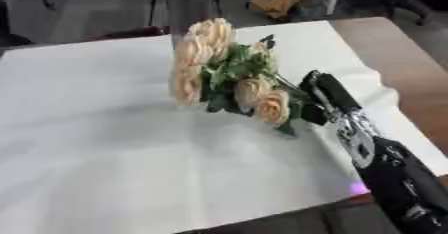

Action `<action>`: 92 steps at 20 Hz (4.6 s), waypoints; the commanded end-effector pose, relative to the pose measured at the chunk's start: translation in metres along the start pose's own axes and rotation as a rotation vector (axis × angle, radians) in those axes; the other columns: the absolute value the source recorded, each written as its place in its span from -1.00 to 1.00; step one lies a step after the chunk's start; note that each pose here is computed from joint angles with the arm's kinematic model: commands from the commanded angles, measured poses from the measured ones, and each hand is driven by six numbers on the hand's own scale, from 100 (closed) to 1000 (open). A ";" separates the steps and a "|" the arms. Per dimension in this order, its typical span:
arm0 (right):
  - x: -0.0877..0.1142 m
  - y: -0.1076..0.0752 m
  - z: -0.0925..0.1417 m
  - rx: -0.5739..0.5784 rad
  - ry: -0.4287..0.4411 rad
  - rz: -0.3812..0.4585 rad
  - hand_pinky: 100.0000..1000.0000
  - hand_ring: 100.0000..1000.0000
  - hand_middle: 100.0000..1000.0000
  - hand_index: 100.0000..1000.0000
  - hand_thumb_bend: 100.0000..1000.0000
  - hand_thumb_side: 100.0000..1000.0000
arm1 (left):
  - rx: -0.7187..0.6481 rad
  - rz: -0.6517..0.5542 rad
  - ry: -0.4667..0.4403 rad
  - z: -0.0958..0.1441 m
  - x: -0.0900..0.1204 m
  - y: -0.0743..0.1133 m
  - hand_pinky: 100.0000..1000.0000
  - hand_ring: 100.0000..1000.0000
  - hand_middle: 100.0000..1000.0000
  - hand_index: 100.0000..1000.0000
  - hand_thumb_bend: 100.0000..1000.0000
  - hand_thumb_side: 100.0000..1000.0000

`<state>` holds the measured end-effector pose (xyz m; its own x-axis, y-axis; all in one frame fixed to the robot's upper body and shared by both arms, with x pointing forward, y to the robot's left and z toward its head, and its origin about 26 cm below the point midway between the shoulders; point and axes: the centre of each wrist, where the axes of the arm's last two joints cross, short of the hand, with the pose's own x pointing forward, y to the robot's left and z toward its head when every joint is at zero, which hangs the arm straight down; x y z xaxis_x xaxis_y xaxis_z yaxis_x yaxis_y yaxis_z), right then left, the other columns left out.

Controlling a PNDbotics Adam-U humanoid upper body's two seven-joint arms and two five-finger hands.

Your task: Arrange flowers into the vase.

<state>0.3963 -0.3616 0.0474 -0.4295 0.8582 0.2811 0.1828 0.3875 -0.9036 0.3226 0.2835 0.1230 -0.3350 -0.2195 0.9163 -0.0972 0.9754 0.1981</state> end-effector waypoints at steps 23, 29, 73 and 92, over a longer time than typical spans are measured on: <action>0.040 -0.199 -0.054 -0.255 -0.184 0.090 -1.00 -1.00 -1.00 -0.87 -1.00 0.60 | 0.011 -0.033 -0.014 0.000 0.003 0.008 0.05 0.36 0.16 0.25 0.86 0.14; 0.044 -0.227 -0.070 -0.355 -0.219 0.090 -1.00 -1.00 -1.00 -0.84 -1.00 0.61 | 0.000 -0.040 -0.017 -0.001 0.005 0.008 0.05 0.36 0.16 0.25 0.87 0.14; 0.103 -0.254 -0.108 -0.583 -0.343 -0.694 -1.00 -1.00 -1.00 -0.78 -1.00 0.74 | -0.166 0.078 -0.076 -0.015 0.019 -0.035 0.05 0.35 0.15 0.25 0.87 0.14; 0.085 -0.230 -0.110 -0.579 -0.390 -0.711 -1.00 -1.00 -1.00 -0.77 -1.00 0.82 | -0.193 0.095 -0.080 -0.016 0.021 -0.040 0.05 0.35 0.15 0.25 0.87 0.14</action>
<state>0.4170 -0.3379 0.3033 -0.8305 0.2294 0.5076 0.1232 0.9643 -0.2343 0.3329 0.2412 0.1308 -0.3822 -0.1227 0.9159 0.1106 0.9780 0.1771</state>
